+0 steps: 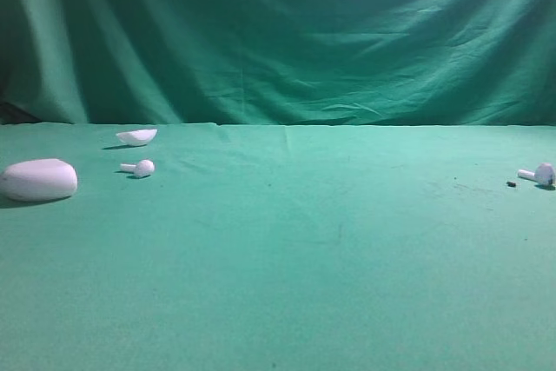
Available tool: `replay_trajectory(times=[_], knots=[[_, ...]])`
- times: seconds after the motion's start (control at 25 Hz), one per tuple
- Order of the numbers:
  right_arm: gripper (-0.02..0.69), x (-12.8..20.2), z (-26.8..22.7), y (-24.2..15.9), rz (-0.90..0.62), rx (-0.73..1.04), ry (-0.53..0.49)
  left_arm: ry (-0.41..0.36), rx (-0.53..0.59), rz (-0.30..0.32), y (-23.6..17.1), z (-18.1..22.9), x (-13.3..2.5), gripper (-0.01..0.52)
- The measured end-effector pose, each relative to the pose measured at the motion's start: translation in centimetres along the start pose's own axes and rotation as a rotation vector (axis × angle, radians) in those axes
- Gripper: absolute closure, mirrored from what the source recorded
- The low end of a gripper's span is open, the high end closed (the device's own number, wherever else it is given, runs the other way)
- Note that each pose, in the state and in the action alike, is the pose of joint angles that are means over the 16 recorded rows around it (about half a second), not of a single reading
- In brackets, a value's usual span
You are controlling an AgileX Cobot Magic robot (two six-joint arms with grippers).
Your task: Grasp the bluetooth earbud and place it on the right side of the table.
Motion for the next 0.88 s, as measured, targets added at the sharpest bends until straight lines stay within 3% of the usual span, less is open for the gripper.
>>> replay_trajectory(times=[0.44,0.88], knots=[[0.63,-1.4,5.4,-7.4,-0.044,0.029,-0.108,0.0,0.0,0.0,0.0,0.0,0.0,0.514],[0.615,-2.2,8.6,-15.1,-0.035,0.096,-0.143,0.0,0.0,0.0,0.0,0.0,0.0,0.514]])
Point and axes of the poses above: a point on each arm's last joint axis where the gripper is mounted, z pointing out along that axis toward the gripper, x along the wrist's bending axis when the last joint is at zero, y = z × x, the point moved 1 cm from there along z, pointing out along that axis toward the gripper
